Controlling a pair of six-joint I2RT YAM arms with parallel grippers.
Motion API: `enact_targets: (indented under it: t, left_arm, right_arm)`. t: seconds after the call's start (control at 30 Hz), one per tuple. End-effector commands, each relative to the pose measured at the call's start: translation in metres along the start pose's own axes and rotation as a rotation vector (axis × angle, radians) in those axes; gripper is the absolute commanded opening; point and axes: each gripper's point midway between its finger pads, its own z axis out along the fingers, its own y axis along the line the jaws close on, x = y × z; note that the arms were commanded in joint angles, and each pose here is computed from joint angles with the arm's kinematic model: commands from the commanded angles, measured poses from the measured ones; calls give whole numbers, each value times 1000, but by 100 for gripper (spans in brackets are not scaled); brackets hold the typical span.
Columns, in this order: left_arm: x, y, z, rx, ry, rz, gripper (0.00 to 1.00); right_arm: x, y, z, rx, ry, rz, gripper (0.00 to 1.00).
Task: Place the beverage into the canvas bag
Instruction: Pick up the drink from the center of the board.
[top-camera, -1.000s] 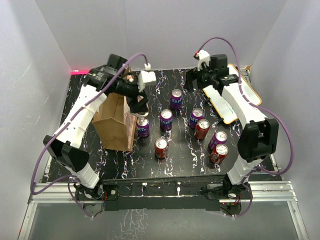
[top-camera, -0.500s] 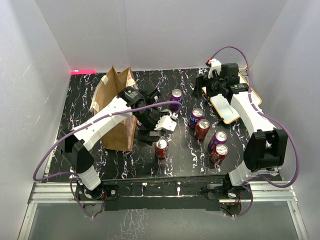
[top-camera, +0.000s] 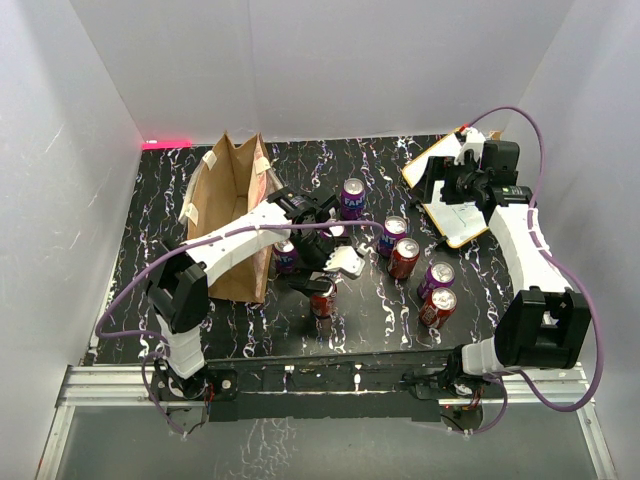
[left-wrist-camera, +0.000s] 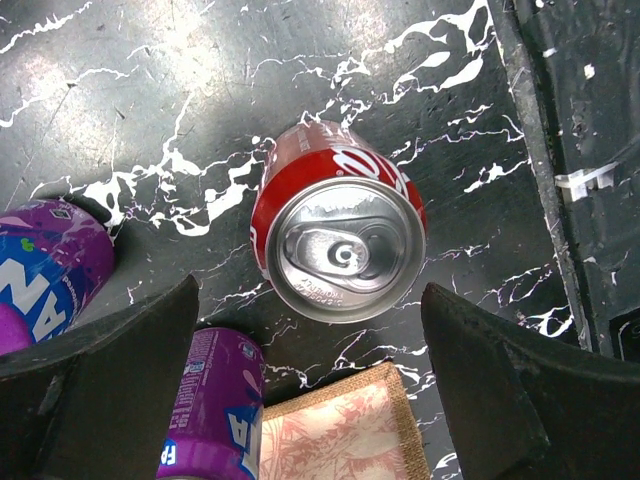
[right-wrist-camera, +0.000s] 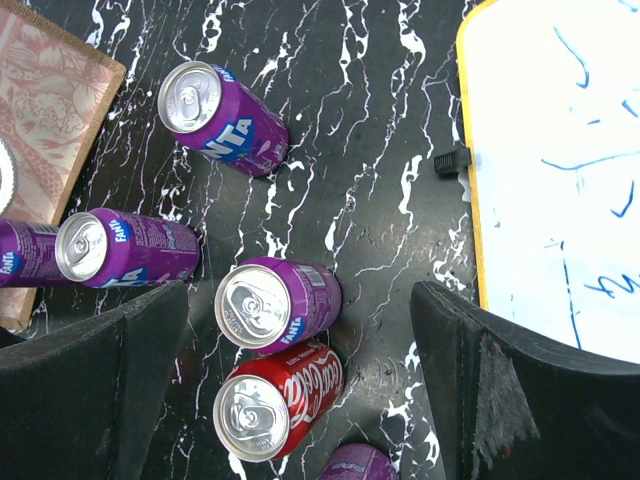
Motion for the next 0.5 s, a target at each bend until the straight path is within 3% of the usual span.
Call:
enact_targets:
  t: [0.0, 0.47]
  left_arm:
    - [-1, -5, -15, -25, 3, 33, 91]
    - [67, 25, -57, -174, 109, -84, 90]
  right_arm:
    - [-12, 0, -11, -21, -71, 41, 97]
    - [-7, -7, -10, -37, -76, 124, 96]
